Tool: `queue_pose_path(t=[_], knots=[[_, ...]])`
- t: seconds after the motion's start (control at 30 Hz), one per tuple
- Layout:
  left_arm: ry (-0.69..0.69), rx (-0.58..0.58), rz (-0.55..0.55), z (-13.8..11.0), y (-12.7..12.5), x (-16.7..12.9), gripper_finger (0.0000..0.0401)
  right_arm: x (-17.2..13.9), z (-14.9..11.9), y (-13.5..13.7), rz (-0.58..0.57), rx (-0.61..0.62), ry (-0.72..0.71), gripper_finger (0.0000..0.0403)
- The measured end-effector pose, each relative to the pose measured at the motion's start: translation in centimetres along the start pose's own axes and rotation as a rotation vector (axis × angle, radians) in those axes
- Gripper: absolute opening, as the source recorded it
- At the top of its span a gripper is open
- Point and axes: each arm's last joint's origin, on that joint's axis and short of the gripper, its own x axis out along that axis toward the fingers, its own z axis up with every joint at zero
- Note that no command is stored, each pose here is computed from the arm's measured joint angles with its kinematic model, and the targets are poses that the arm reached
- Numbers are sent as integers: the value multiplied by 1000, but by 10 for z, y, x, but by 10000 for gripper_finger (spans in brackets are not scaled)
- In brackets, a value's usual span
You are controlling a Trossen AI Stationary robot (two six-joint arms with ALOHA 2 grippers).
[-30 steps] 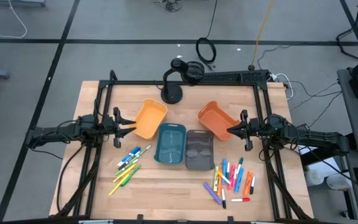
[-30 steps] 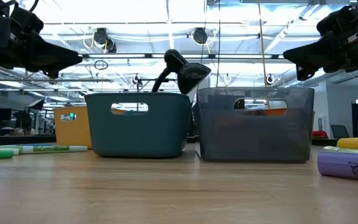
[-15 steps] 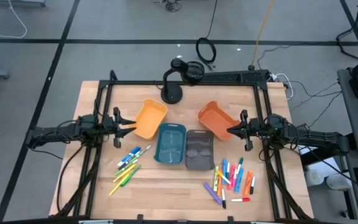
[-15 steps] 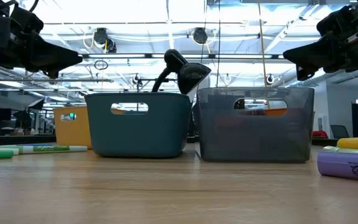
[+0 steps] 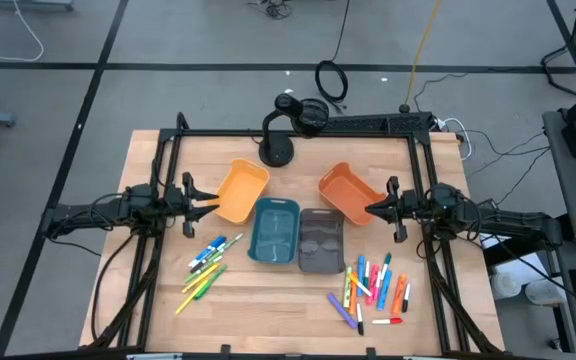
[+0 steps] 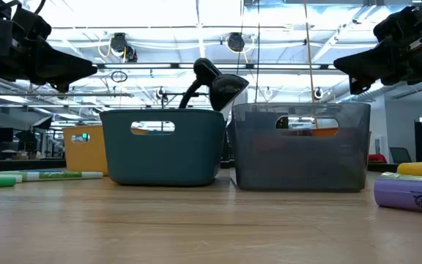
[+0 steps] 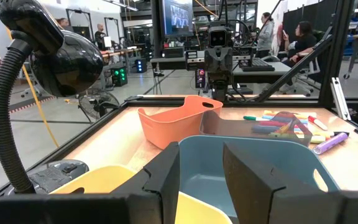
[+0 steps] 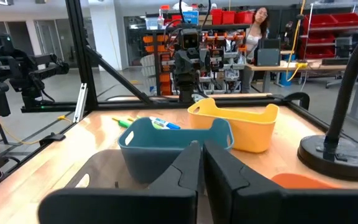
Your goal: Pick & Place Markers
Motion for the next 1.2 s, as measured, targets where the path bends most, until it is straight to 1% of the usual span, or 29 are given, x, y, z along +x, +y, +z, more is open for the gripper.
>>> queue_pose_path(t=[0.03, 0.07, 0.17, 0.23, 0.3, 0.37, 0.53, 0.7, 0.77, 0.83, 0.9, 0.93, 1.0, 1.07, 1.1, 1.2], knots=[[0, 0, 0, 0, 0, 0, 127, 0, 1, 0, 2, 34, -6, 11], [0, 0, 0, 0, 0, 0, 127, 0, 1, 0, 3, 94, -12, 11], [0, 0, 0, 0, 0, 0, 127, 0, 4, 0, 4, 332, -43, 11], [0, 0, 0, 0, 0, 0, 127, 0, 7, -1, -18, 431, -80, 11], [0, 0, 0, 0, 0, 0, 127, -1, 12, -2, -42, 458, -146, 11], [0, 0, 0, 0, 0, 0, 127, -2, 17, -2, -59, 456, -198, 11], [1, 0, 0, 0, 0, 0, 127, -2, 21, -3, -75, 451, -247, 11], [0, 0, 0, 0, 0, 0, 127, -3, 23, -5, -168, 451, -297, 11], [1, 0, 0, 0, 0, 0, 127, -3, 21, -7, -215, 509, -301, 11], [0, 0, 0, 0, 0, 0, 127, -3, 19, -7, -221, 619, -298, 11], [0, 0, 0, 0, 0, 0, 127, -1, 16, -5, -191, 730, -265, 11], [0, 0, 0, 0, 0, 0, 127, 1, 15, -2, -154, 769, -243, 11], [0, 0, 0, 0, 0, 0, 127, 3, 17, 6, -46, 796, -225, 11], [0, 0, 0, 0, 0, 0, 127, 5, 24, 18, 86, 783, -257, 11], [0, 0, 0, 0, 0, 0, 127, 5, 31, 24, 149, 759, -307, 11], [0, 0, 0, 0, 0, 0, 127, 1, 49, 44, 288, 618, -485, 11]])
